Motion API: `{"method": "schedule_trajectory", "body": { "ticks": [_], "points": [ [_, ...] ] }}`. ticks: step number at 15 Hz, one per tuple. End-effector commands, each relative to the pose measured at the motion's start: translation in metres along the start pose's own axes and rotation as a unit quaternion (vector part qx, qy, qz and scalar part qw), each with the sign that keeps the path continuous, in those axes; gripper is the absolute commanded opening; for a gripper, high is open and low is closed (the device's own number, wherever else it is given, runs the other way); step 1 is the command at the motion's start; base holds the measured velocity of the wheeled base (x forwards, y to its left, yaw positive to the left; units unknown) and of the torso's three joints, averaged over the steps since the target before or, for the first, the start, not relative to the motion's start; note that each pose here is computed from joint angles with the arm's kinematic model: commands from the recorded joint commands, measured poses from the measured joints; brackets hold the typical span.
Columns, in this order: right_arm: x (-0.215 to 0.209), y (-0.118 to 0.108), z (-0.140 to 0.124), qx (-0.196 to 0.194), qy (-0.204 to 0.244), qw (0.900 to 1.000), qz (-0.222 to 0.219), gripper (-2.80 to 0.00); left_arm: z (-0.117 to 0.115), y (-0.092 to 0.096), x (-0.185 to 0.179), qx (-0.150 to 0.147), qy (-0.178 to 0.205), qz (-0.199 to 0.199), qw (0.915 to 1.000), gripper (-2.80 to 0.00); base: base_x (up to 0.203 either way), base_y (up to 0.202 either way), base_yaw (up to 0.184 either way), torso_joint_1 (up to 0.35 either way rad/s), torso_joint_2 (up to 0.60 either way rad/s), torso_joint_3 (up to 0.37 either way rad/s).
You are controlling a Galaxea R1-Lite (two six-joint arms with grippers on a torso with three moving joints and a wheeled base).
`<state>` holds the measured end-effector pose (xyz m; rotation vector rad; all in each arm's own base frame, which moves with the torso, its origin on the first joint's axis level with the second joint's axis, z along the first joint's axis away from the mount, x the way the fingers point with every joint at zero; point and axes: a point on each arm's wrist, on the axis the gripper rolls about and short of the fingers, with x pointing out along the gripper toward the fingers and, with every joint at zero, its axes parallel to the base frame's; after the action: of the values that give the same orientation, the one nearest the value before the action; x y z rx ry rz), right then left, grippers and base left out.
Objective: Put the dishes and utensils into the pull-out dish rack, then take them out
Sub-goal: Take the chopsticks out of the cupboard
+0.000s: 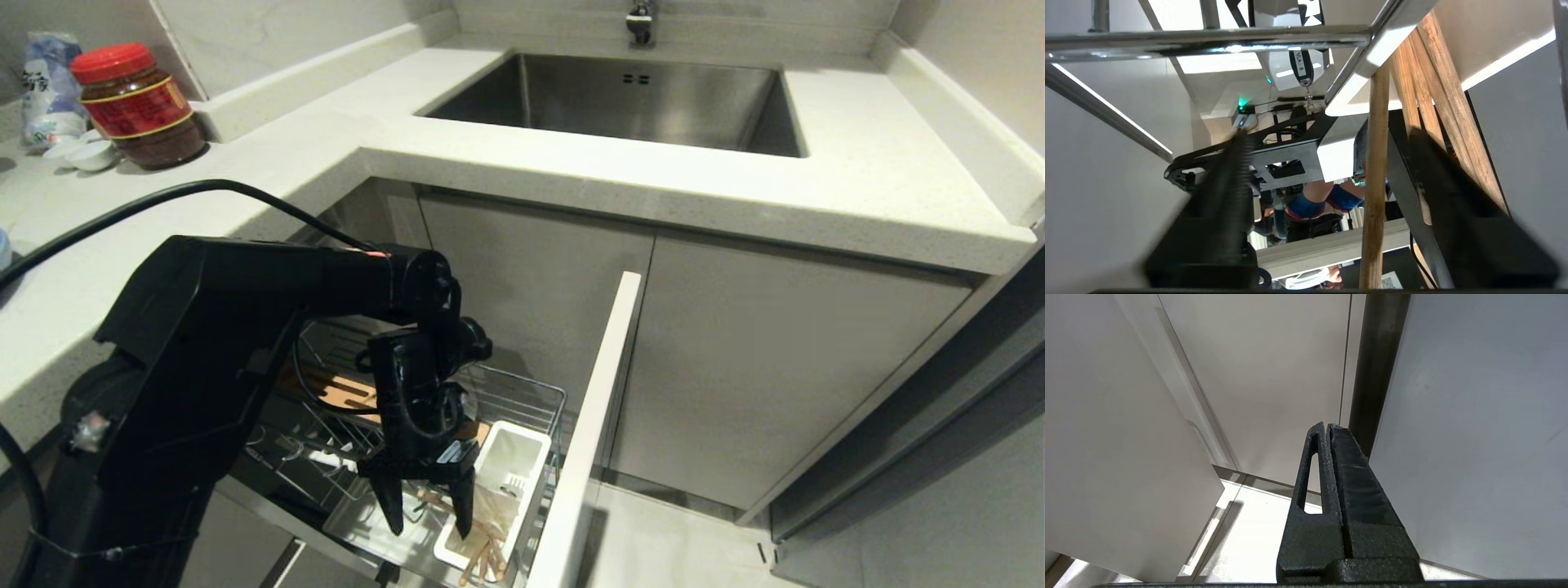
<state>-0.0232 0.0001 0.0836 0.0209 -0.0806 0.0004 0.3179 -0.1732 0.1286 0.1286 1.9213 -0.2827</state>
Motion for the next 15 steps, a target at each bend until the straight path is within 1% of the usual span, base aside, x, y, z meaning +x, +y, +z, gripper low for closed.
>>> {"method": "schedule_trajectory", "body": {
  "ticks": [1, 5, 7, 9, 10, 12, 15],
  "points": [
    [0.001, 0.0, -0.007, 0.0, 0.012, 1.0, 0.0, -2.8, -0.005, -0.001, -0.004, 0.001, -0.001, -0.005, 1.0, -2.8, 0.0, 0.0, 0.0, 0.0, 0.0, 0.0],
    [0.001, 0.0, -0.007, 0.0, 0.012, 1.0, 0.0, -2.8, -0.008, -0.005, -0.006, 0.007, -0.002, -0.02, 0.9998, -2.8, 0.0, 0.0, 0.0, 0.0, 0.0, 0.0],
    [0.001, 0.0, -0.007, 0.0, 0.013, 1.0, 0.0, -2.8, -0.013, -0.009, -0.011, 0.012, -0.005, -0.04, 0.9991, -2.8, 0.0, 0.0, 0.0, 0.0, 0.0, 0.0],
    [0.001, 0.0, -0.007, 0.0, 0.012, 1.0, 0.0, -2.8, -0.017, -0.01, -0.014, 0.013, -0.008, -0.041, 0.9991, -2.8, 0.0, 0.0, 0.0, 0.0, 0.0, 0.0],
    [0.001, 0.0, -0.007, 0.0, 0.012, 1.0, 0.0, -2.8, -0.021, -0.011, -0.016, 0.015, -0.003, -0.038, 0.9991, -2.8, 0.0, 0.0, 0.0, 0.0, 0.0, 0.0],
    [0.001, 0.0, -0.007, 0.0, 0.012, 1.0, 0.0, -2.8, -0.03, -0.015, -0.023, 0.028, -0.015, -0.038, 0.9988, -2.8, 0.0, 0.0, 0.0, 0.0, 0.0, 0.0],
    [0.001, 0.0, -0.007, 0.0, 0.012, 1.0, 0.0, -2.8, -0.058, -0.023, -0.044, 0.055, -0.057, -0.032, 0.9964, -2.8, 0.0, 0.0, 0.0, 0.0, 0.0, 0.0]
  ]
}}
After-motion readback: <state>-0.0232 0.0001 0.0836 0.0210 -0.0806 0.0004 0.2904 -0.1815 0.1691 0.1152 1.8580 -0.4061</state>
